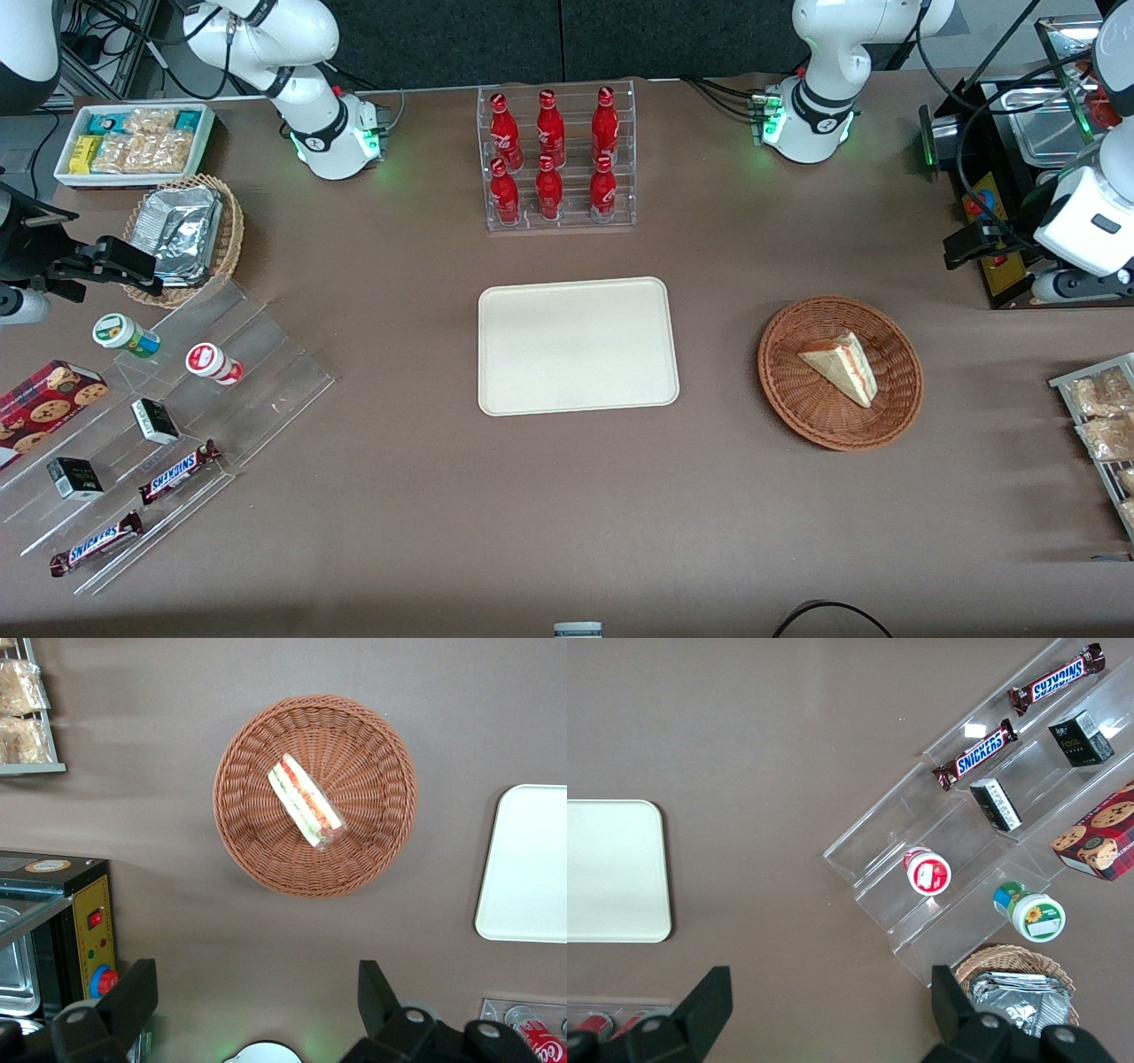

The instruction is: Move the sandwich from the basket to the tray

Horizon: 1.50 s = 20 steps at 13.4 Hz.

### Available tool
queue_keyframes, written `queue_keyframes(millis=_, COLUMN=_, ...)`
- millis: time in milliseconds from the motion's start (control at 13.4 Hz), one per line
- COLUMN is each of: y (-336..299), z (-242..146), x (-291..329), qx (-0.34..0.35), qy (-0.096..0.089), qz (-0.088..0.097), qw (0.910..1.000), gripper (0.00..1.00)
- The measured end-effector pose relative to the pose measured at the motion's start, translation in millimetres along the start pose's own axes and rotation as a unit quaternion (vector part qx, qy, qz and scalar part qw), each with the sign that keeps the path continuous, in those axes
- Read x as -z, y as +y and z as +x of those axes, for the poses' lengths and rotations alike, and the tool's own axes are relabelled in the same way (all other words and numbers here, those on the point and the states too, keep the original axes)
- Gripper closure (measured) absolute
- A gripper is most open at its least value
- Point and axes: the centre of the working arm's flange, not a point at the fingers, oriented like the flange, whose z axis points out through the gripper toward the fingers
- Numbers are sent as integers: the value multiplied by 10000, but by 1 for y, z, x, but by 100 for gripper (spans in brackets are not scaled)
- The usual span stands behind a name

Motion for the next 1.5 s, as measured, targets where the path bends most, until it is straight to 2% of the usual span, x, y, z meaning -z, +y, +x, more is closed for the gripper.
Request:
queue_keyframes(millis=299, y=0, z=1, x=-2, qx=-4, qy=-25, qz=3, qw=10000, gripper=0)
queue_keyframes(millis=673, y=4, z=6, x=-54, qx=-45, qy=-392, qz=46, qw=9992, gripper=0)
queue_keyframes(millis=823, y=7, z=11, x=-92, qx=-63, qy=-430, qz=48, qw=9990, gripper=0)
queue_keyframes(millis=973, y=9, z=16, x=-124, qx=20, qy=-315, qz=32, qw=9995, gripper=0)
queue_keyframes(millis=1197, y=15, z=19, x=-158, qx=460, qy=-44, qz=-11, qw=9989, gripper=0)
queue_keyframes(millis=1497, y=45, z=17, x=-193, qx=1046, qy=425, qz=-140, qw=9935, gripper=0)
